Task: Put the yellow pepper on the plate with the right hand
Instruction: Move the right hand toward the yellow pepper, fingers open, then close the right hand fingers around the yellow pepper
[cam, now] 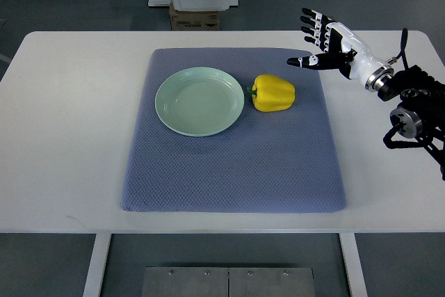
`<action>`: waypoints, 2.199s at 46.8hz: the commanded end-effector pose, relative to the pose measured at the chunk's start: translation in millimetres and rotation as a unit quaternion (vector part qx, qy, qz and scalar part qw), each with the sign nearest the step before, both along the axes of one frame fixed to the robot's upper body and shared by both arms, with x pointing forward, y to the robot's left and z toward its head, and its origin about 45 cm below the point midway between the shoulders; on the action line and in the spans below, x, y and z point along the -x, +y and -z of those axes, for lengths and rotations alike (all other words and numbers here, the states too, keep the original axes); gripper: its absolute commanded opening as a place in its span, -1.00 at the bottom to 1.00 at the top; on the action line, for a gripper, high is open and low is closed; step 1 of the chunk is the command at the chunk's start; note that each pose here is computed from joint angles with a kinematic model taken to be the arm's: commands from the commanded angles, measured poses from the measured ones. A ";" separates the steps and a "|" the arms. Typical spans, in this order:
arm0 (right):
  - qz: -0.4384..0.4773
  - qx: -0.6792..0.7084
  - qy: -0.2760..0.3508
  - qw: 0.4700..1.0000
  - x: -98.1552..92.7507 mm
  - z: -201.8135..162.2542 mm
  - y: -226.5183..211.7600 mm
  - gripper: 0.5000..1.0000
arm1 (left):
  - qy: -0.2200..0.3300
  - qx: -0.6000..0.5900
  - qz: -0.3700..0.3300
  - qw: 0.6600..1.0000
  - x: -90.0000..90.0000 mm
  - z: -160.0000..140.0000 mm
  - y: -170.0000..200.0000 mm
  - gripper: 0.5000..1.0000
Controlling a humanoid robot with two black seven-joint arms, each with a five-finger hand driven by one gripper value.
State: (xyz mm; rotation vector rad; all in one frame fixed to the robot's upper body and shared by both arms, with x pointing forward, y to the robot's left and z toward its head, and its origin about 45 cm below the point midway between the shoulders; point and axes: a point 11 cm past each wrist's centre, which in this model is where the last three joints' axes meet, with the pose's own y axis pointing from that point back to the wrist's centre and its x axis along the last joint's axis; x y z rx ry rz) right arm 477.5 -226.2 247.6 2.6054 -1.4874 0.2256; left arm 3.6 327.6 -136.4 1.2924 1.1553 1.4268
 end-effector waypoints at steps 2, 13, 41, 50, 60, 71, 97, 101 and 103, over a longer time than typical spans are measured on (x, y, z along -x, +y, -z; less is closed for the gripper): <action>-0.022 0.031 -0.011 0.999 2.9 4.0 8.9 0.98 | 0.000 0.000 0.000 1.000 0.0 0.0 0.0 1.00; -0.058 0.111 -0.040 0.991 8.3 14.4 28.5 0.97 | 0.000 0.000 0.000 1.000 0.0 0.0 0.0 1.00; -0.077 0.203 -0.075 0.973 13.5 34.3 57.0 0.95 | 0.000 0.000 0.000 1.000 0.0 0.0 0.0 1.00; -0.073 0.230 -0.075 0.968 9.4 42.9 56.0 0.95 | 0.000 0.000 0.000 1.000 0.0 0.0 0.0 1.00; -0.079 0.246 -0.072 0.963 10.9 52.6 58.8 0.94 | 0.000 0.000 0.000 1.000 0.0 0.0 0.0 1.00; -0.068 0.254 -0.069 0.962 8.7 57.5 51.6 0.92 | 0.000 0.000 0.000 1.000 0.0 0.0 0.0 1.00; -0.069 0.278 -0.059 0.956 11.8 73.8 47.7 0.33 | 0.000 0.000 0.000 1.000 0.0 0.0 0.0 1.00; -0.070 0.277 -0.059 0.956 12.0 74.1 48.6 0.06 | 0.000 0.000 0.000 1.000 0.0 0.0 0.0 1.00; -0.070 0.278 -0.058 0.956 11.6 73.6 48.6 -0.09 | 0.000 0.000 0.000 1.000 0.0 0.0 0.0 1.00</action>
